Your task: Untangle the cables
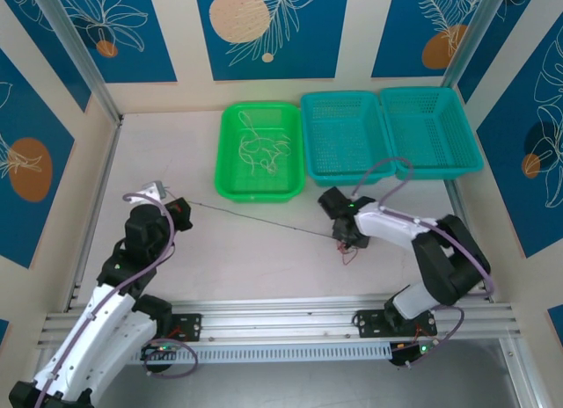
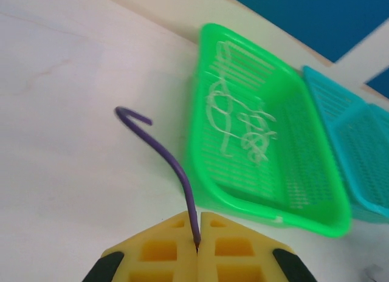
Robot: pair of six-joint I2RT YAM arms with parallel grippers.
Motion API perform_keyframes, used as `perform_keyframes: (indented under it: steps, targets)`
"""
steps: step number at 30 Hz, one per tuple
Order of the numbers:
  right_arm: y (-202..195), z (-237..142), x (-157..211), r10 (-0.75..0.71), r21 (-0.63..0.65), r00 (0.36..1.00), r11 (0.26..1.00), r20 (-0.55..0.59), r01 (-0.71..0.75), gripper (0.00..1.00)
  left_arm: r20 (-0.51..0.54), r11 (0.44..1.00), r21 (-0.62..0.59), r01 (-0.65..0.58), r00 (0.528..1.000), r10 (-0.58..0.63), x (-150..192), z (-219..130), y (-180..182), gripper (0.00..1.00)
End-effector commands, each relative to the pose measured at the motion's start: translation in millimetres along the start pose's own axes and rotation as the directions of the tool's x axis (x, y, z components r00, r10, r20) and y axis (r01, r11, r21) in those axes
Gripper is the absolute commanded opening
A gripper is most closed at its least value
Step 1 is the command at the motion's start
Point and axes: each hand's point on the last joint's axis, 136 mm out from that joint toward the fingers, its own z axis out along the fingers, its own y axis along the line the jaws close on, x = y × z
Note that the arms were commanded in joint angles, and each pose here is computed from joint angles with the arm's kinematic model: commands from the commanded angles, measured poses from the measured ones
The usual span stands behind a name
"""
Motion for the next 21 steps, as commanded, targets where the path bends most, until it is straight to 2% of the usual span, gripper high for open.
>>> perform_keyframes:
  steps: [1, 5, 8, 10, 11, 13, 15, 19, 21]
  targets:
    - [-30, 0, -10, 0.182, -0.050, 0.983, 0.982, 0.005, -0.182, 0.48, 0.018, 0.990, -0.144, 0.012, 1.000, -0.009, -10, -10, 33, 0.00]
    - [-46, -4, -24, 0.269, -0.139, 0.963, 0.954, 0.018, -0.264, 0.45, -0.020, 0.990, -0.109, 0.091, 0.995, -0.094, 3, -4, 38, 0.00]
    - [-28, -11, -29, 0.204, -0.241, 0.979, 0.950, 0.002, -0.198, 0.33, -0.080, 0.992, 0.040, 0.123, 0.990, -0.119, 22, 8, 18, 0.00]
    - [-9, -16, -28, 0.162, -0.323, 0.987, 0.933, -0.022, -0.160, 0.20, -0.136, 0.973, 0.152, 0.172, 0.979, -0.152, 42, 18, 4, 0.00]
    - [-2, -17, -27, 0.150, -0.349, 0.988, 0.925, -0.033, -0.152, 0.15, -0.162, 0.970, 0.164, 0.182, 0.974, -0.155, 51, 20, 3, 0.04]
    - [7, -20, -27, 0.139, -0.378, 0.989, 0.914, -0.043, -0.145, 0.08, -0.205, 0.973, 0.163, 0.163, 0.970, -0.128, 69, 22, 6, 0.24]
    - [13, -24, -28, 0.123, -0.395, 0.992, 0.910, -0.040, -0.128, 0.06, -0.204, 0.981, 0.150, 0.124, 0.975, -0.092, 73, 18, 10, 0.38]
    - [26, -37, -32, 0.075, -0.446, 0.997, 0.891, -0.032, -0.081, 0.06, -0.096, 0.980, 0.195, 0.045, 0.995, -0.027, 50, 4, 1, 0.57]
    - [31, -41, -33, 0.059, -0.460, 0.998, 0.885, -0.033, -0.068, 0.05, -0.055, 0.969, 0.246, -0.009, 0.998, 0.023, 38, -2, -12, 0.59]
